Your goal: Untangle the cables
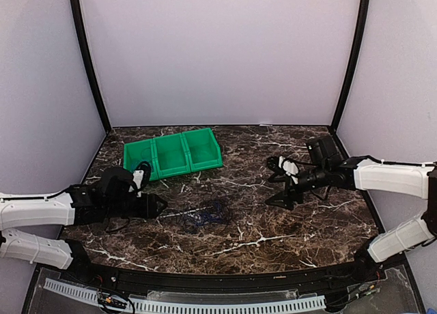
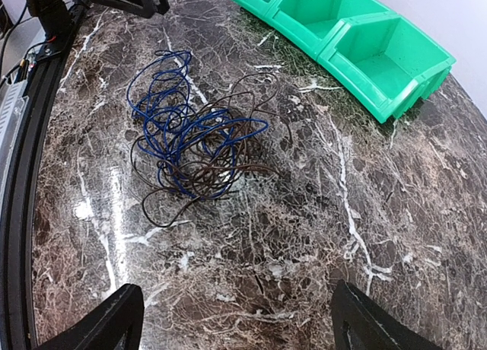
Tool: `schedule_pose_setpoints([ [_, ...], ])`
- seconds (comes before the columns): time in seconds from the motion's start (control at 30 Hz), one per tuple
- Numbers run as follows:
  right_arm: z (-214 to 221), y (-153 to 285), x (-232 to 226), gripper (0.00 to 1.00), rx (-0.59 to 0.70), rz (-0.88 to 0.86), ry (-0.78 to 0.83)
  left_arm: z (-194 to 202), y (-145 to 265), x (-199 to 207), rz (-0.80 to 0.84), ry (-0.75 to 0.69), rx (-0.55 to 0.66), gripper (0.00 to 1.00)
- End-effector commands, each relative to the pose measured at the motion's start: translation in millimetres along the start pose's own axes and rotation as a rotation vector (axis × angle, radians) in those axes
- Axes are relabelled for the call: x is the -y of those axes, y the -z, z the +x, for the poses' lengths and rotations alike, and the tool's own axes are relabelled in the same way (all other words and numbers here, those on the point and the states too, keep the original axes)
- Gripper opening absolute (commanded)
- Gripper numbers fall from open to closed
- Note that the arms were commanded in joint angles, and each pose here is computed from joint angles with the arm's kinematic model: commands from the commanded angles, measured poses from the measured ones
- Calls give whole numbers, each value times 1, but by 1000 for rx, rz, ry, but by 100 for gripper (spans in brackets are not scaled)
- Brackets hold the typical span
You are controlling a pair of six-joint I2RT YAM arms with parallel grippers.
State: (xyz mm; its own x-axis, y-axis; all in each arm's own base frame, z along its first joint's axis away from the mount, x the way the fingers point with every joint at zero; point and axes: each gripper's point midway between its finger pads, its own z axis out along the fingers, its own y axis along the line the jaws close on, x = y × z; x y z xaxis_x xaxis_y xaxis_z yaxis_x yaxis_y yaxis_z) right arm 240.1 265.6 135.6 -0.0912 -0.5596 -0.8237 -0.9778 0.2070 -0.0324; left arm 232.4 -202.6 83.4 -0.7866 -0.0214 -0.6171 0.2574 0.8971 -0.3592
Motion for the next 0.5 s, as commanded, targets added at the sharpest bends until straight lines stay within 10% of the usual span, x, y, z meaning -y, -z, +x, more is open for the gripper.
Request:
schedule_pose_setpoints([
  [0.0, -1, -4, 0, 87, 3, -2, 22, -15, 11, 24, 121, -69, 103, 53],
  [0.47, 2, -6, 0, 87, -10, -1, 25, 24, -36, 6, 21, -100, -99, 35],
])
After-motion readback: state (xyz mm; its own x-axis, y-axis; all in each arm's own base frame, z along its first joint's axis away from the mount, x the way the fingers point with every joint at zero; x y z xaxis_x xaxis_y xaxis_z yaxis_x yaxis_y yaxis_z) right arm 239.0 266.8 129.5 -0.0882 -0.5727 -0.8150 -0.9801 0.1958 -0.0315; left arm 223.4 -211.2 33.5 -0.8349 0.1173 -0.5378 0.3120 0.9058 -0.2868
